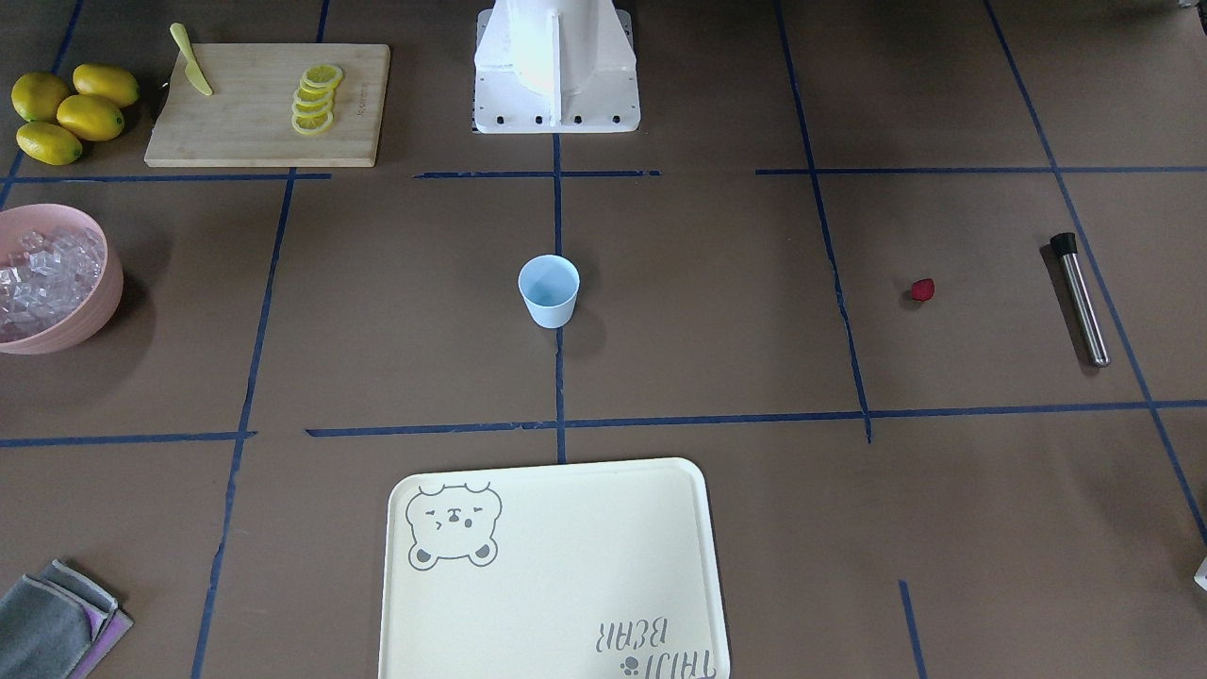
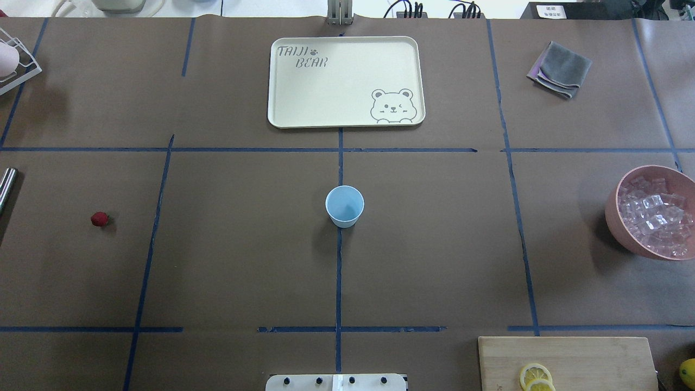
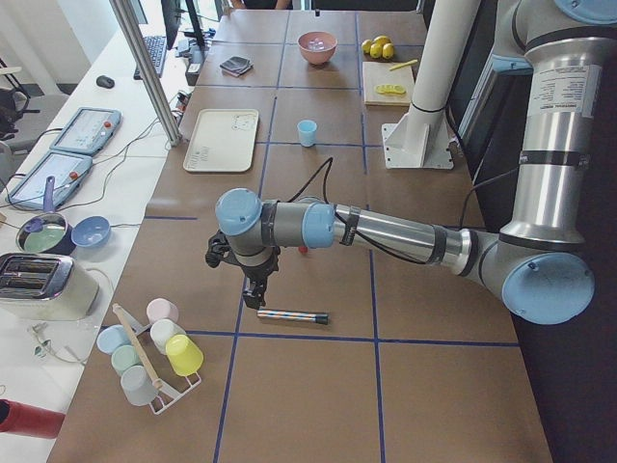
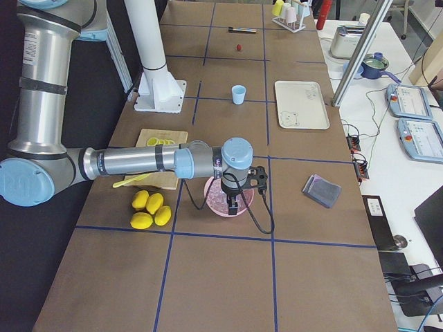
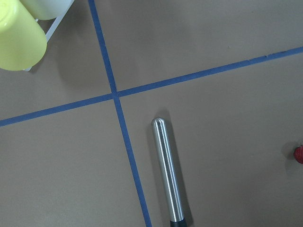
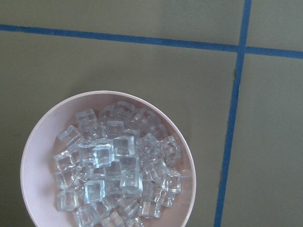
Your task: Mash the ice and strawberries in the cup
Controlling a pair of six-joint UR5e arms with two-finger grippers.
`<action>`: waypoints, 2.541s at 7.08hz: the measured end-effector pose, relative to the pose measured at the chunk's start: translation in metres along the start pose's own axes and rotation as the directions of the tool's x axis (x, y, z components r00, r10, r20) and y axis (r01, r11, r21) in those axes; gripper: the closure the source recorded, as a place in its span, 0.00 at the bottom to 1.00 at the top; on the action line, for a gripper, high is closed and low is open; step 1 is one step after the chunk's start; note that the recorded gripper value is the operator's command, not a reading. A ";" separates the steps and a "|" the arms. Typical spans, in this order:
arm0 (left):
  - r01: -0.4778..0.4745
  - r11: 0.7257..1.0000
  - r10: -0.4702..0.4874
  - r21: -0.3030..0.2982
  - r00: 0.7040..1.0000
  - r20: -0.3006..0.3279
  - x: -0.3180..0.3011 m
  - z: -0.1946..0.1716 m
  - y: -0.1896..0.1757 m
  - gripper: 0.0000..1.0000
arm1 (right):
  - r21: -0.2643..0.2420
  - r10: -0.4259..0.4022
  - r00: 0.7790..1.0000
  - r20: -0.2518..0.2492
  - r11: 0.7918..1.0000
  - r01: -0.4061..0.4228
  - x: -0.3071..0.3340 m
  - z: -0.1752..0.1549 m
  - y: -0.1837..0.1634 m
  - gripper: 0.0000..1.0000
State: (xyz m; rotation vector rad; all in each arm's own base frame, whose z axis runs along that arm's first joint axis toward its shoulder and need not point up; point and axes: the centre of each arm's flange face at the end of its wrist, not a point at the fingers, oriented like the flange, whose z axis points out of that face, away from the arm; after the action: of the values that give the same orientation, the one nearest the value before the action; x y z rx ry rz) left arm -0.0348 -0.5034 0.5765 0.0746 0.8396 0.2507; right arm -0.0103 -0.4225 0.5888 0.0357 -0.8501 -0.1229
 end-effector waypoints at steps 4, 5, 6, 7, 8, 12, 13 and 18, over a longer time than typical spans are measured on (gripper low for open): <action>-0.005 1.000 0.005 0.006 1.000 -0.004 0.001 0.000 -0.001 0.00 | 0.031 0.237 0.971 0.030 0.971 -0.238 -0.064 0.046 0.002 0.09; -0.005 1.000 0.005 0.006 1.000 -0.004 0.001 0.000 -0.001 0.00 | 0.034 0.336 0.941 0.033 0.941 -0.337 -0.078 0.057 0.004 0.10; -0.005 1.000 0.005 0.006 1.000 -0.004 0.001 0.000 -0.001 0.00 | 0.044 0.422 0.906 0.022 0.905 -0.423 -0.087 0.066 0.005 0.11; -0.005 1.000 0.005 0.006 1.000 -0.004 0.001 0.000 -0.001 0.00 | 0.055 0.479 0.878 0.009 0.876 -0.479 -0.090 0.073 0.007 0.13; -0.005 1.000 0.005 0.006 1.000 -0.004 0.001 0.000 -0.001 0.00 | 0.057 0.522 0.853 0.002 0.852 -0.521 -0.091 0.078 0.010 0.14; -0.007 1.000 0.007 0.006 1.000 -0.004 0.001 0.000 -0.001 0.00 | 0.040 0.604 0.796 -0.028 0.797 -0.603 -0.097 0.097 0.017 0.18; -0.007 1.000 0.007 0.006 1.000 -0.004 0.001 0.000 -0.001 0.00 | 0.041 0.607 0.794 -0.037 0.794 -0.606 -0.096 0.100 0.019 0.23; -0.009 1.000 0.009 0.008 1.000 -0.005 0.002 -0.001 -0.001 0.00 | 0.068 0.616 0.785 -0.064 0.787 -0.613 -0.087 0.104 0.021 0.63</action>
State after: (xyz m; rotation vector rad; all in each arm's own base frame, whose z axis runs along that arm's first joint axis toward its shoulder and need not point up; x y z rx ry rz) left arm -0.0343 -0.5038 0.5743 0.0849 0.8450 0.2560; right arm -0.1436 -0.3888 0.5943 -0.1978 -0.7428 0.5169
